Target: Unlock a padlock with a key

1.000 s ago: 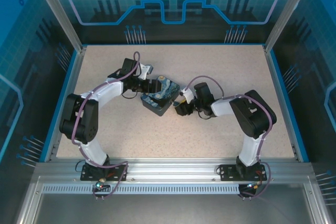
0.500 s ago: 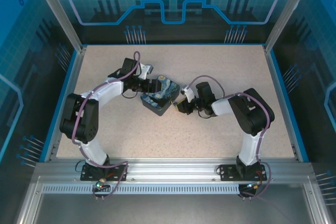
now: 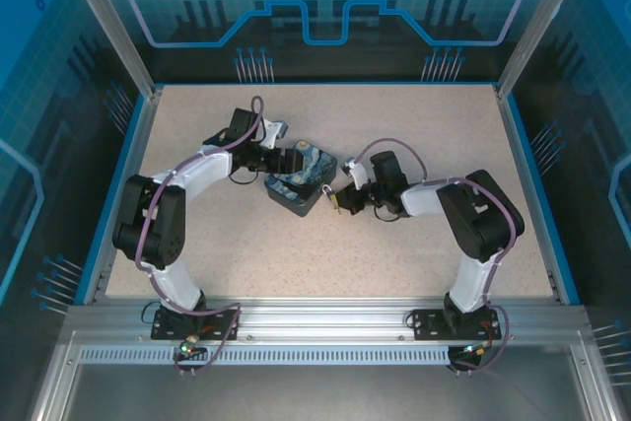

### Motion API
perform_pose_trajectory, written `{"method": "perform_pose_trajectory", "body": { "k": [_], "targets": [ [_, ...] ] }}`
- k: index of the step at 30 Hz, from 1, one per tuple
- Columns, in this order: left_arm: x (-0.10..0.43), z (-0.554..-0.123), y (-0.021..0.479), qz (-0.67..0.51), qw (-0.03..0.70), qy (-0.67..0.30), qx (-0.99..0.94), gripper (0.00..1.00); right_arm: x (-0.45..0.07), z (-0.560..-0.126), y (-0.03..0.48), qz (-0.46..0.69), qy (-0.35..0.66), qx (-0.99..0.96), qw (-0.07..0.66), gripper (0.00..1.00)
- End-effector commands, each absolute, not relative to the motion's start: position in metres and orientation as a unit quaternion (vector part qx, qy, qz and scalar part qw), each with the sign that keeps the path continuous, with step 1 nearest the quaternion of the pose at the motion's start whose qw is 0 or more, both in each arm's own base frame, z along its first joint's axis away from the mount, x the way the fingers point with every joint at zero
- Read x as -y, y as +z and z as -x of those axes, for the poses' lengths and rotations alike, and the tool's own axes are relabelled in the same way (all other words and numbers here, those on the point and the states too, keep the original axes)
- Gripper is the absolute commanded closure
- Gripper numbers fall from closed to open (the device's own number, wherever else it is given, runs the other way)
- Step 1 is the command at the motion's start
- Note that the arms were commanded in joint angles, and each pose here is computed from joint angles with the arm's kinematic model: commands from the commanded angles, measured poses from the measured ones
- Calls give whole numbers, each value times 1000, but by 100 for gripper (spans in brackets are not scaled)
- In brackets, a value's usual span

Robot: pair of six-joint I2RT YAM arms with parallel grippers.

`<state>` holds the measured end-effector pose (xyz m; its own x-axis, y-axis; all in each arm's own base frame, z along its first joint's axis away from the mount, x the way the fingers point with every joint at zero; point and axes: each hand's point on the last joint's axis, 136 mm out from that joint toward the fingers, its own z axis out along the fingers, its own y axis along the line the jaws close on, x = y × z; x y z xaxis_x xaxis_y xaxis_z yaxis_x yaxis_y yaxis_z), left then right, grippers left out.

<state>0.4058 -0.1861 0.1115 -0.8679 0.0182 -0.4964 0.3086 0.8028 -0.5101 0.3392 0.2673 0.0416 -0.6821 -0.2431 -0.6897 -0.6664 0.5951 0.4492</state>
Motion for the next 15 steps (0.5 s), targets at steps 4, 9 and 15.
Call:
{"method": "perform_pose_trajectory", "body": {
  "k": [4,9,15],
  "targets": [
    [185,-404,104,-93,233,-288,-924,21,-274,-342,45,211,348,-871,276,100],
    [185,-402,101,-95,232,-282,-926,21,-273,-346,45,158,349,-881,278,100],
    [185,-400,97,-99,231,-273,-929,21,-274,-353,46,113,345,-890,276,100]
  ]
}}
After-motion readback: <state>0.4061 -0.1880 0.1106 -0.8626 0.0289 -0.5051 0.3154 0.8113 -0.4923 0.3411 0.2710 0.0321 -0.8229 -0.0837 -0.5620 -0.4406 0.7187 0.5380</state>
